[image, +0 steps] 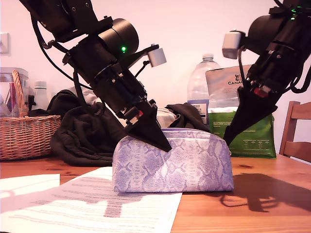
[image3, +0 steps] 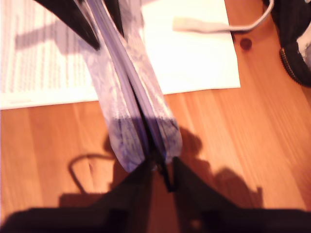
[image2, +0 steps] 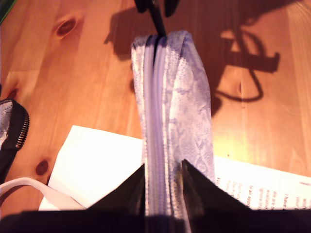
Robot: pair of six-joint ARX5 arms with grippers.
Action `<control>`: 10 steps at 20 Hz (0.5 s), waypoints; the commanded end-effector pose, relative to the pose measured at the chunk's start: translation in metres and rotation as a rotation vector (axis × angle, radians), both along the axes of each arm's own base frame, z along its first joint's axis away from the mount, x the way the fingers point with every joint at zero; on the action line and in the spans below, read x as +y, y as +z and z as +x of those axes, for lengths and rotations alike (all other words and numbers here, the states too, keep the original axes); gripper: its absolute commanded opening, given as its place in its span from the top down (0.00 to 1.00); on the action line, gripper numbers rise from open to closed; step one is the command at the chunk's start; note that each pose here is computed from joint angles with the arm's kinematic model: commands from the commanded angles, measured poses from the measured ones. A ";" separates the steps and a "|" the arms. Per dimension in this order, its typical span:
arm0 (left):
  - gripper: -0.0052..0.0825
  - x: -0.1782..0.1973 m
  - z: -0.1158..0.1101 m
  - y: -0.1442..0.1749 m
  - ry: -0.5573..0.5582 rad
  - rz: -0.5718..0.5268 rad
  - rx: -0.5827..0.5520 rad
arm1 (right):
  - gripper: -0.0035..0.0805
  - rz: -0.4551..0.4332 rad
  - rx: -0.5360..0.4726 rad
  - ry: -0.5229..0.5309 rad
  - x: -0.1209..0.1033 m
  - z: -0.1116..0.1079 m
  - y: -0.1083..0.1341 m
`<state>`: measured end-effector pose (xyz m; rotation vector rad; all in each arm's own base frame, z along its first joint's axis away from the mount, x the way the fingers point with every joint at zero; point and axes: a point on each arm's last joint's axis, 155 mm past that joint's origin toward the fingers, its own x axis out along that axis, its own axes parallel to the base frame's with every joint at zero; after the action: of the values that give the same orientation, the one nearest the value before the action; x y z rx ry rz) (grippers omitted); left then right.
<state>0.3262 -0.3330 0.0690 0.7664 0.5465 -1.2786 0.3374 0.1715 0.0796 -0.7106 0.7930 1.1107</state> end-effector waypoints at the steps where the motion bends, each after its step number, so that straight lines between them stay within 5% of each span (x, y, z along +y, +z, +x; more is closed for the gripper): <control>1: 0.75 0.000 -0.002 -0.016 -0.006 0.019 0.020 | 0.97 -0.030 0.000 0.009 0.001 -0.003 -0.006; 10: 0.75 0.005 -0.003 -0.020 0.004 0.048 0.030 | 0.97 -0.131 -0.081 0.014 0.000 0.014 0.024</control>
<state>0.3271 -0.3295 0.0664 0.7784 0.5634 -1.2642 0.3449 0.1659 0.0915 -0.8546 0.8332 1.0482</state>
